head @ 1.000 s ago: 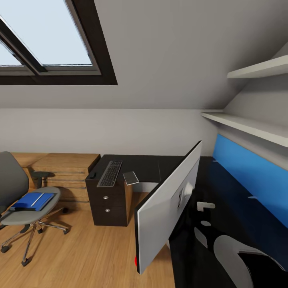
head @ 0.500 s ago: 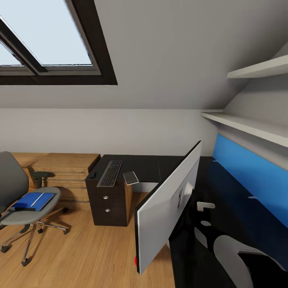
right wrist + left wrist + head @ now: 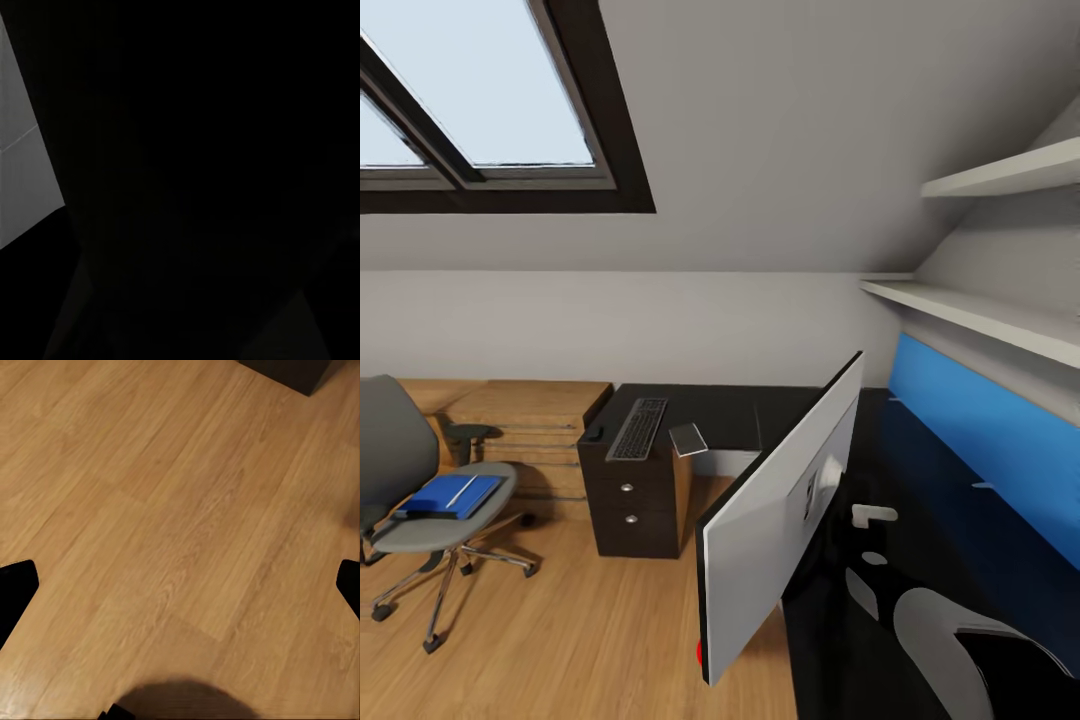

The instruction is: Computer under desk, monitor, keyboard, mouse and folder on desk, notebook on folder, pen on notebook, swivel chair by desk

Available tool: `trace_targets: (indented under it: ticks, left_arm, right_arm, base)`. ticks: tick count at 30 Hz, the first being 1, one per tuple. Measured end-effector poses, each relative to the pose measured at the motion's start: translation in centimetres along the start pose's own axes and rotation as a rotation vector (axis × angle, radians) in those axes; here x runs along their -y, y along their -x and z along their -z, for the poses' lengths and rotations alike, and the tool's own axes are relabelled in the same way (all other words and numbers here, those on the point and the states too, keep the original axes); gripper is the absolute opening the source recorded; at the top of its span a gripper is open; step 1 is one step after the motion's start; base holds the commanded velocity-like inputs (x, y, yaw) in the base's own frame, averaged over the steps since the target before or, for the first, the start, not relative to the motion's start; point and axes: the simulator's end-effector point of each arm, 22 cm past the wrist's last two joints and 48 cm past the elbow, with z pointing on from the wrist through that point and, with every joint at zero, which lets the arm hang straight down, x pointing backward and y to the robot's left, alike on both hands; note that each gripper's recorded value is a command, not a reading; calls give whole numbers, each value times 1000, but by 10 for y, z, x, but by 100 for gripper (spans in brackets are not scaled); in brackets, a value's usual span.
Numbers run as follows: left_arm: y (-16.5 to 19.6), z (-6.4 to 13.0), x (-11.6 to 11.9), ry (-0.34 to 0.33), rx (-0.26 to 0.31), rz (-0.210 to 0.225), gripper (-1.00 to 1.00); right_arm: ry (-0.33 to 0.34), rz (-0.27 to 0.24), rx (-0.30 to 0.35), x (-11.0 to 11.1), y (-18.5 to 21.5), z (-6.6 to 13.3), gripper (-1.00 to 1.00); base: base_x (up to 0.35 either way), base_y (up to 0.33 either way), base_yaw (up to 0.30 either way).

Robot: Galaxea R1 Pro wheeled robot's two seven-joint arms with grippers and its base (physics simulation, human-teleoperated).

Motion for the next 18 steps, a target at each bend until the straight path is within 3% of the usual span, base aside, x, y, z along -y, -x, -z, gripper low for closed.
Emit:
trace_targets:
  ticks: [11, 18]
  left_arm:
    - [0, 0, 0, 1, 0, 0, 100]
    - [0, 0, 0, 1, 0, 0, 100]
  right_arm:
    - [1, 1, 0, 0, 0, 0, -100]
    - [2, 2, 0, 0, 0, 0, -100]
  base:
    - [-327, -10, 0]
    - [-313, -140, 0]
